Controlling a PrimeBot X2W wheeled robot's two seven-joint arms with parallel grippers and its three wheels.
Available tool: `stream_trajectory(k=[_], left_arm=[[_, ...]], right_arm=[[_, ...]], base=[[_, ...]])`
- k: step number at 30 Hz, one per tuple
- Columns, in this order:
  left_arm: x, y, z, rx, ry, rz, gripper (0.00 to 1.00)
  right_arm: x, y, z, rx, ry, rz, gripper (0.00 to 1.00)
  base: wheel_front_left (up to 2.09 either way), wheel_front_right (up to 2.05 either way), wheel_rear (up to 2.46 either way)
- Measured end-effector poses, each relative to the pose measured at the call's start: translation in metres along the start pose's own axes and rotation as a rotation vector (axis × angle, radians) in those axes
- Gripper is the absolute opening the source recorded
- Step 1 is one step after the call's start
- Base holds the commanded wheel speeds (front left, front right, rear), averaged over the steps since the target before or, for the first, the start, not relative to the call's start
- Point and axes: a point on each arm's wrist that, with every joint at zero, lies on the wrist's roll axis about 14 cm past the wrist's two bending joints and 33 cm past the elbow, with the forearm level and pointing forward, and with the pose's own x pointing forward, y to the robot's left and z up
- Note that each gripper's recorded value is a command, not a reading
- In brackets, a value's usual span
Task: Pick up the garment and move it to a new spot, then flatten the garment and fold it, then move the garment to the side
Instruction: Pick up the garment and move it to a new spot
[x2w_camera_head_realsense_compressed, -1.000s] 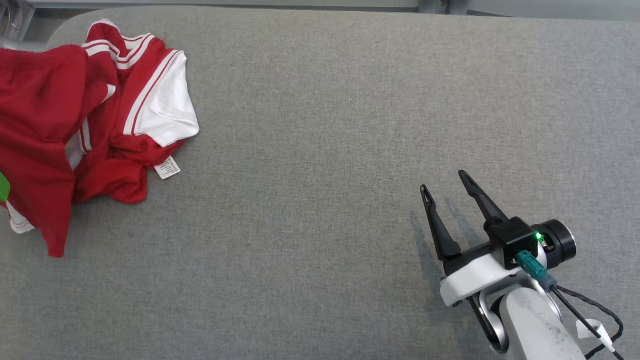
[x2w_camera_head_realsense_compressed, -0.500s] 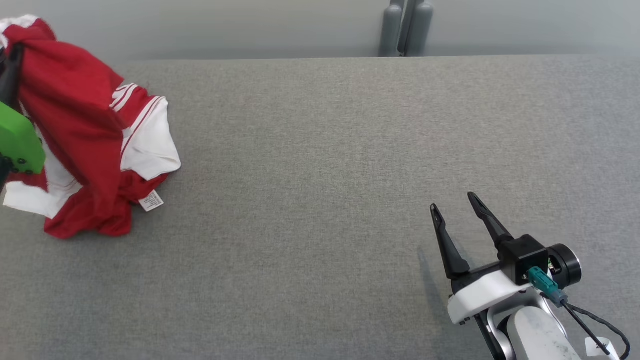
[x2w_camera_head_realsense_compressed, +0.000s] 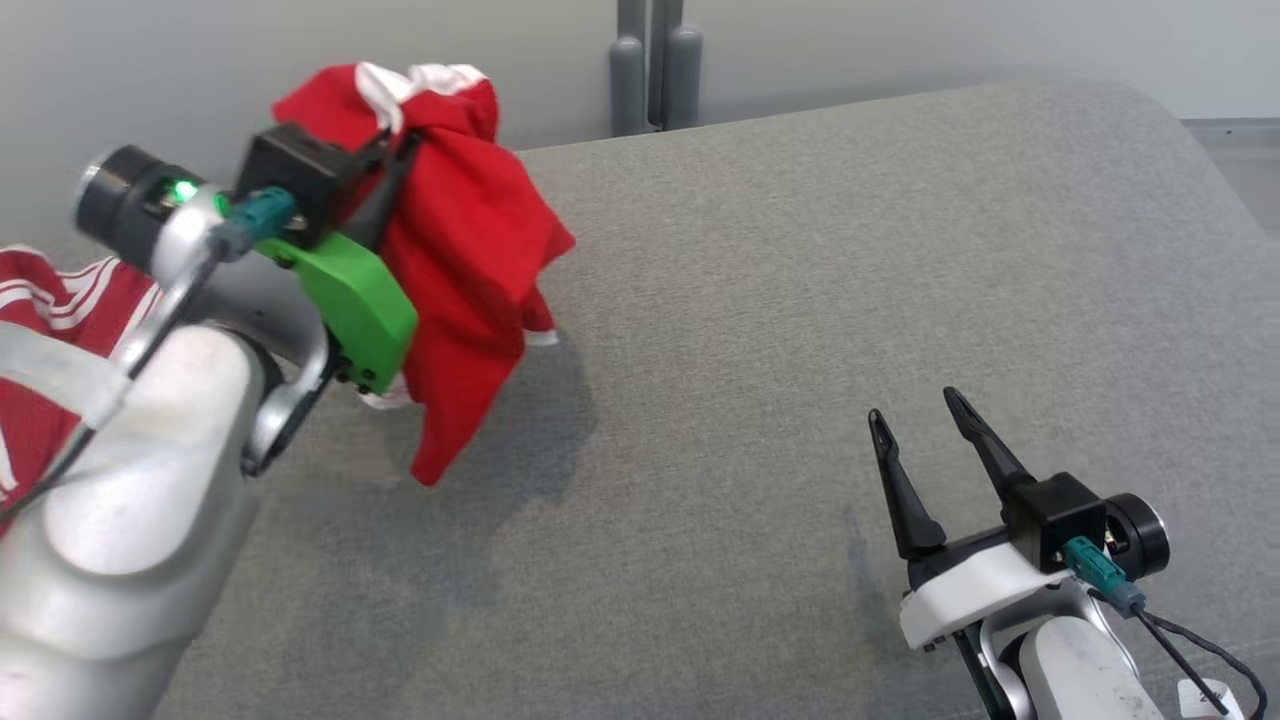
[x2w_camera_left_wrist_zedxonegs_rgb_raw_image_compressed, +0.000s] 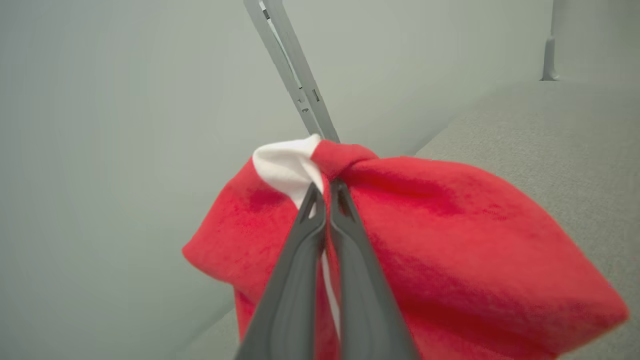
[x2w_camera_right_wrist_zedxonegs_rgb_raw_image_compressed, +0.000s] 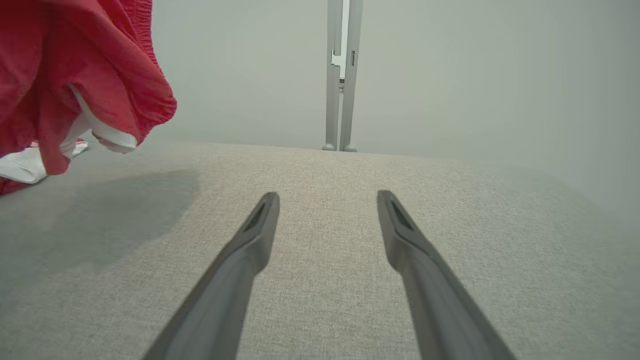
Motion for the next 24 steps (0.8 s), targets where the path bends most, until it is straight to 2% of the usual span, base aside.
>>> stream_trajectory(k=[7,15,19,23,24], left_arm=[[0.043,-0.111,-0.032,-0.016,0.051,-0.264,0.0],[0.06,-0.198,-0.096,-0.111,0.166,-0.416,0.0],[0.06,-0.231,-0.117,-0.174,0.198,-0.462,0.0],[0.062,-0.243,-0.125,-0.208,0.198,-0.456,0.0],[0.063,-0.241,-0.125,-0.213,0.192,-0.441,0.07]], right_arm=[[-0.014,-0.03,0.004,-0.004,-0.006,-0.094,1.0],[-0.031,-0.063,-0.006,-0.002,0.034,-0.204,1.0],[-0.036,-0.074,-0.01,-0.008,0.052,-0.241,1.0],[-0.041,-0.082,-0.012,-0.015,0.063,-0.269,1.0],[-0.041,-0.083,-0.012,-0.017,0.063,-0.273,1.0]], base=[[0.0,0.0,0.0],[0.0,0.0,0.0],[0.0,0.0,0.0],[0.0,0.0,0.0],[0.0,0.0,0.0]])
